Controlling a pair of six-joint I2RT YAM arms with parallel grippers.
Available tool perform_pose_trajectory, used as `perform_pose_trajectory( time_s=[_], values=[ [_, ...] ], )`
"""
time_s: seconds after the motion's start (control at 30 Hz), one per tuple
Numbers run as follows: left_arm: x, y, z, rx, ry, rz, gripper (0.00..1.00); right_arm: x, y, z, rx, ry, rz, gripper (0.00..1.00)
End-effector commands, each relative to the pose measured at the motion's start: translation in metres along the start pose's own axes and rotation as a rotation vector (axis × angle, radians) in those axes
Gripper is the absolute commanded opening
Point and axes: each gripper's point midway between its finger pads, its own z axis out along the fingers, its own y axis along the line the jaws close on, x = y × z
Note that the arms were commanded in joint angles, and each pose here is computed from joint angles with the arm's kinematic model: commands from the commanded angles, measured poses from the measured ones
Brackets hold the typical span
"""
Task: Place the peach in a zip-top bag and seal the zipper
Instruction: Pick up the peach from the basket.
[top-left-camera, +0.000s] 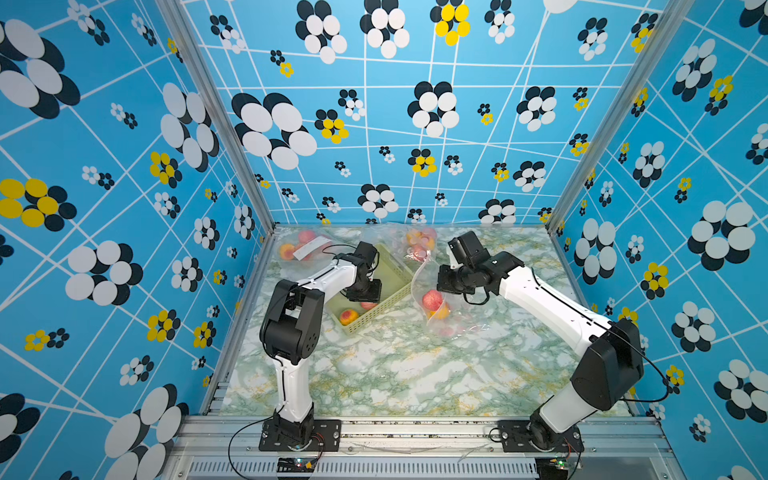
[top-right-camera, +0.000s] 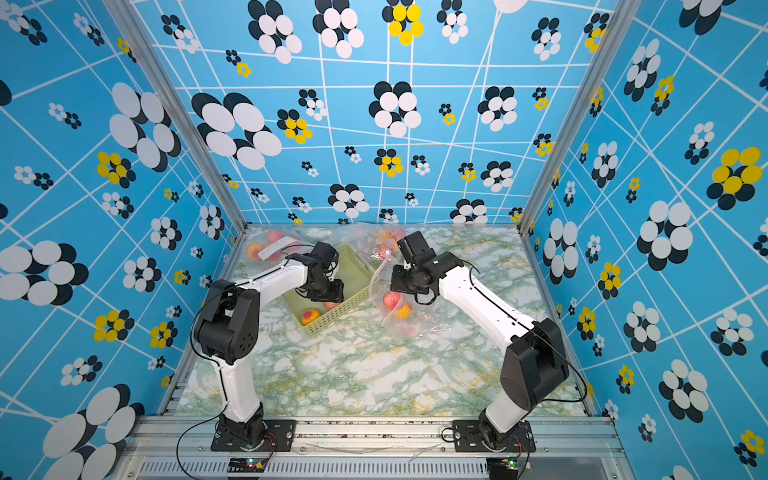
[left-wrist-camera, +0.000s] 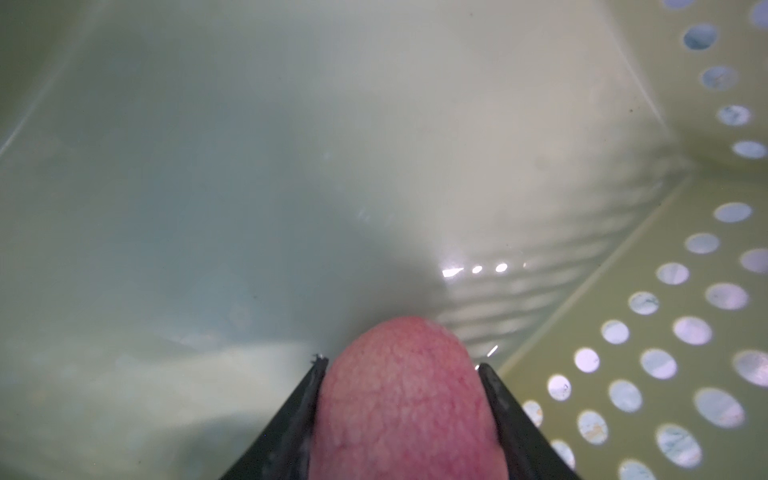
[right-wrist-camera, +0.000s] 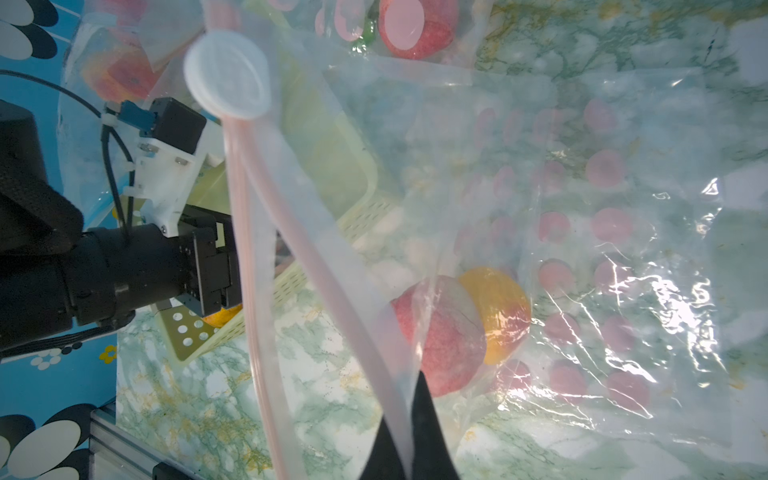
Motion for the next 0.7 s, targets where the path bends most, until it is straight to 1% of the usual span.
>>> perform_pose_trajectory(
  time_s=[0.0,0.07,0.1,0.3,0.43,0.53,0.67],
  values=[
    [-0.020,-0.004,-0.031,0.011,-0.106,0.004,0.55,-0.001,0.000,-0.006,0.011,-0.015,0.005,0.00],
    [-0.023,-0.006,-0.036,0.022,-0.130,-0.002,0.52,-0.001,0.000,-0.005,0.011,-0.014,0.004,0.00],
    [-0.027,-0.010,-0.048,0.035,-0.165,-0.002,0.50,-0.001,0.000,-0.005,0.010,-0.014,0.006,0.00],
    [-0.038,-0.020,-0.084,0.087,-0.266,-0.011,0.50,-0.002,0.001,-0.005,0.008,-0.017,0.005,0.00],
    [-0.043,-0.034,-0.112,0.155,-0.332,-0.011,0.49,-0.002,0.001,-0.003,0.007,-0.015,0.007,0.00],
    [-0.046,-0.049,-0.134,0.226,-0.387,-0.008,0.49,-0.004,0.003,-0.002,0.001,-0.017,0.010,0.00],
    [-0.047,-0.082,-0.164,0.334,-0.454,0.030,0.49,-0.006,0.005,0.000,-0.007,-0.016,0.012,0.00]
  ],
)
